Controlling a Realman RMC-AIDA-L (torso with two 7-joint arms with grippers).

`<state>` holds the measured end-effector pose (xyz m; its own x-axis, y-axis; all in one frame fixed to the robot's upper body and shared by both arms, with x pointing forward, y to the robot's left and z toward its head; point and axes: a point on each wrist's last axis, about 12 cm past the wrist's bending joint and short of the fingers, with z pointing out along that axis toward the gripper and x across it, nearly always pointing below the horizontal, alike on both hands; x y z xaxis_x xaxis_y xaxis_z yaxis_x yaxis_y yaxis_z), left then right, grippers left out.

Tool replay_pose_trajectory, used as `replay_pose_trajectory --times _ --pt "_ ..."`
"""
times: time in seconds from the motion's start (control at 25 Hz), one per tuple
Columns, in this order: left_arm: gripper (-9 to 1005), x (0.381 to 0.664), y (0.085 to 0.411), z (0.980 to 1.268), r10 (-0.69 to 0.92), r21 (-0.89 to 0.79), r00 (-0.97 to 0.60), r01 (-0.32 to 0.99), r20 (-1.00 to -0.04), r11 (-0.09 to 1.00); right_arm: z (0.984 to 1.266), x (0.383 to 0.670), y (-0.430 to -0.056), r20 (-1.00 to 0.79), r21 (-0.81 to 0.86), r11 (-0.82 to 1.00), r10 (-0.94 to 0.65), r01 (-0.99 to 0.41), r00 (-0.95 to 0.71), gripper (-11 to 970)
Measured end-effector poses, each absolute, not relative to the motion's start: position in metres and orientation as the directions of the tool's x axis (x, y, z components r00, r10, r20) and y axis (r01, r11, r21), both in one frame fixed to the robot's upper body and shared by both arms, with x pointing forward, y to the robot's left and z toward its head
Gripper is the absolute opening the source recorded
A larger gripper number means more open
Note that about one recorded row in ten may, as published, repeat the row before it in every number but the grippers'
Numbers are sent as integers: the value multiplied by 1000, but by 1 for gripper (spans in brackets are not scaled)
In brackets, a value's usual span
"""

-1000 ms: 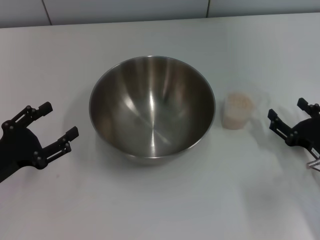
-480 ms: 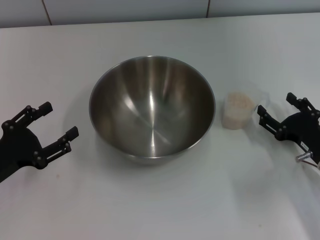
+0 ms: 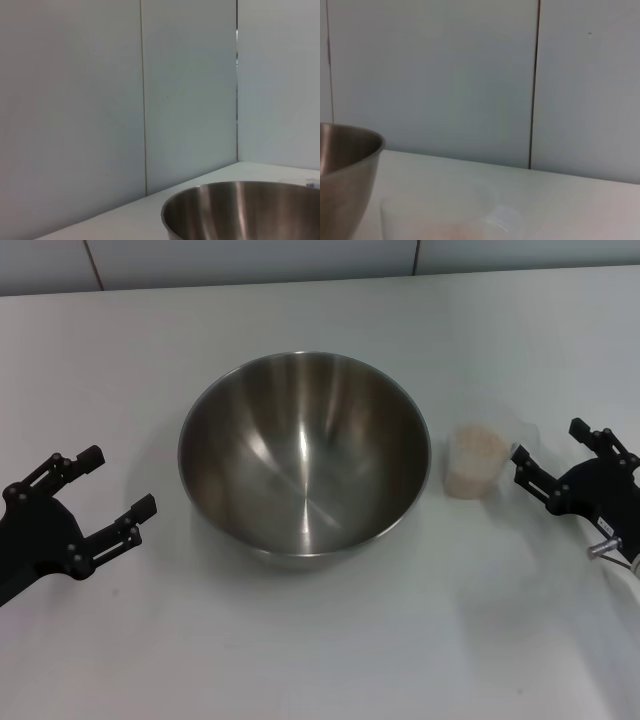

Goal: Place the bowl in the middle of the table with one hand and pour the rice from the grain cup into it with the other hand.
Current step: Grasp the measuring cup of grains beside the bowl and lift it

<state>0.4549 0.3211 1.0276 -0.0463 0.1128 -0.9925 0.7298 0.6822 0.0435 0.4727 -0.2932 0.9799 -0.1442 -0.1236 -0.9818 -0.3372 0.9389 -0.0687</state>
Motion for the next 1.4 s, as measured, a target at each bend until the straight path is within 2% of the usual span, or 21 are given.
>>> replay_pose_trajectory --times 0.36,1.4 --pt "829 456 321 1027 115 42 -50 728 -992 684 985 471 -290 -991 -56 937 -94 -345 -95 829" --pt "829 456 319 1026 115 41 -51 734 -992 677 986 470 -289 -993 -42 942 -75 -332 -89 814"
